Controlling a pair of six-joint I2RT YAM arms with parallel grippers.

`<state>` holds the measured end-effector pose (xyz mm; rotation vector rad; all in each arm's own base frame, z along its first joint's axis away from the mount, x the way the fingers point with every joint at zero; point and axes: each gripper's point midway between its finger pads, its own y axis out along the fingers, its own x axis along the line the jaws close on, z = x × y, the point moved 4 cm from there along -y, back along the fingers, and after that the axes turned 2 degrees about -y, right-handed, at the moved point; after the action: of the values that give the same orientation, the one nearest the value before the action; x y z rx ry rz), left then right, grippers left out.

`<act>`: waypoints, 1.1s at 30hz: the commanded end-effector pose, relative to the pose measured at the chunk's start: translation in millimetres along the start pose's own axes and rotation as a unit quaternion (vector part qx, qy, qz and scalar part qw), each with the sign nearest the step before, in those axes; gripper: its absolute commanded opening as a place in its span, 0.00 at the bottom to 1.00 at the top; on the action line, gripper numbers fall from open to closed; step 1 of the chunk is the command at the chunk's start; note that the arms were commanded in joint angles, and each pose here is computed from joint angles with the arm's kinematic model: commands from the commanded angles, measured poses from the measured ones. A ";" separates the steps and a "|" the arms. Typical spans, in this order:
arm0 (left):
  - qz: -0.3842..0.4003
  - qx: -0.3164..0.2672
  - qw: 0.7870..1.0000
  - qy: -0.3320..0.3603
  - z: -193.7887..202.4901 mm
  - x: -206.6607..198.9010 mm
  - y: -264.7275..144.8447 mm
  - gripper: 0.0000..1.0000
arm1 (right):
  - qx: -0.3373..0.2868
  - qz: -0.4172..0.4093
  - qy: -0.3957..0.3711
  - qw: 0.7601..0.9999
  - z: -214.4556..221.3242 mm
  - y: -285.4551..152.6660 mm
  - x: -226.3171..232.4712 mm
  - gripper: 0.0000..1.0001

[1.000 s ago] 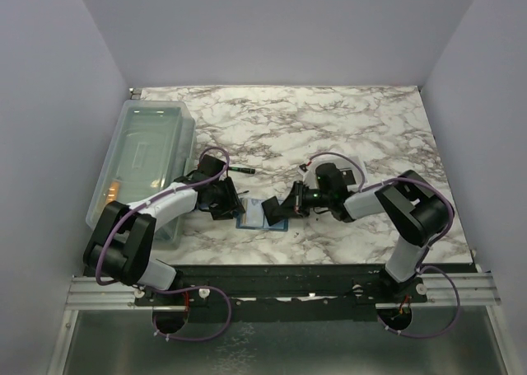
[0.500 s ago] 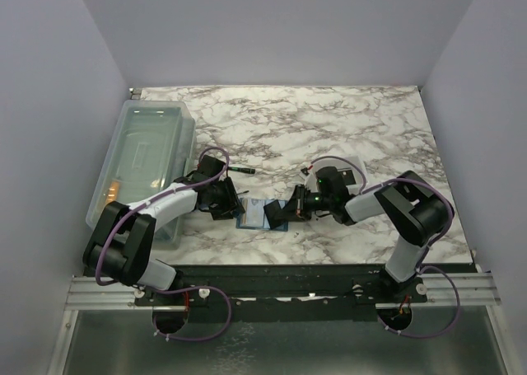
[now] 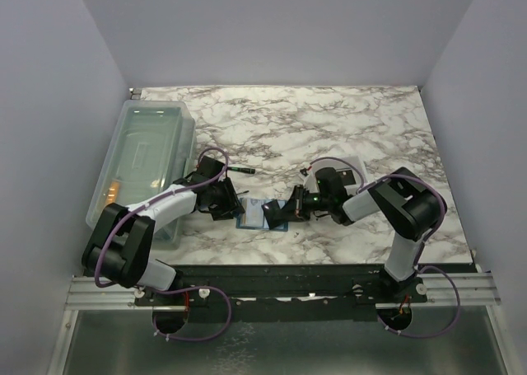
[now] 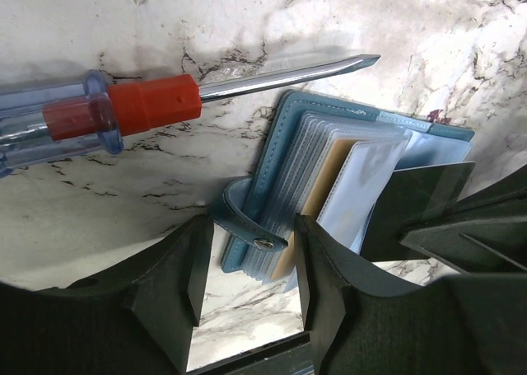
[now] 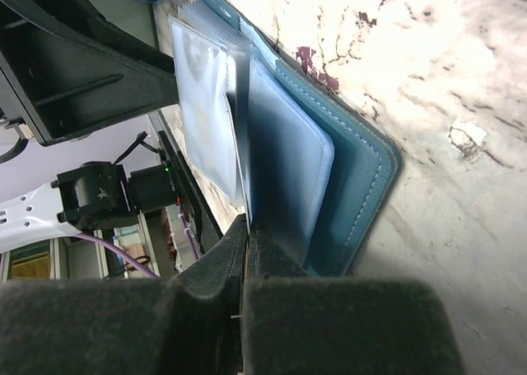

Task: Put the credit cards into the card holder
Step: Insert the credit card into the card holder.

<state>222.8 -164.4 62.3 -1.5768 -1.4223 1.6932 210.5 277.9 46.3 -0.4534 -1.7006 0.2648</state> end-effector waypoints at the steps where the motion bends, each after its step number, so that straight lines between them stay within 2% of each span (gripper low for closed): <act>1: -0.051 0.019 0.999 -0.003 16.5 25.8 10.0 0.50 | 0.004 -0.008 -0.005 1.000 -2.8 6.1 2.8 0.00; 16: -0.028 0.018 0.999 -0.008 17.4 17.4 2.3 0.53 | 0.008 -0.019 0.012 1.000 1.6 6.3 3.5 0.00; 21: -0.016 0.020 1.000 -0.010 17.7 11.6 -3.9 0.57 | 0.012 -0.017 0.015 1.000 6.1 4.8 1.0 0.00; 33: -0.026 -0.019 0.999 -0.008 2.4 2.5 -27.4 0.61 | 0.015 -0.022 0.012 1.000 12.0 5.0 -5.9 0.00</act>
<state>206.1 -155.4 69.0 -1.5125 -1.4515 1.6933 207.6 280.9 46.5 -0.4165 -1.6904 0.2318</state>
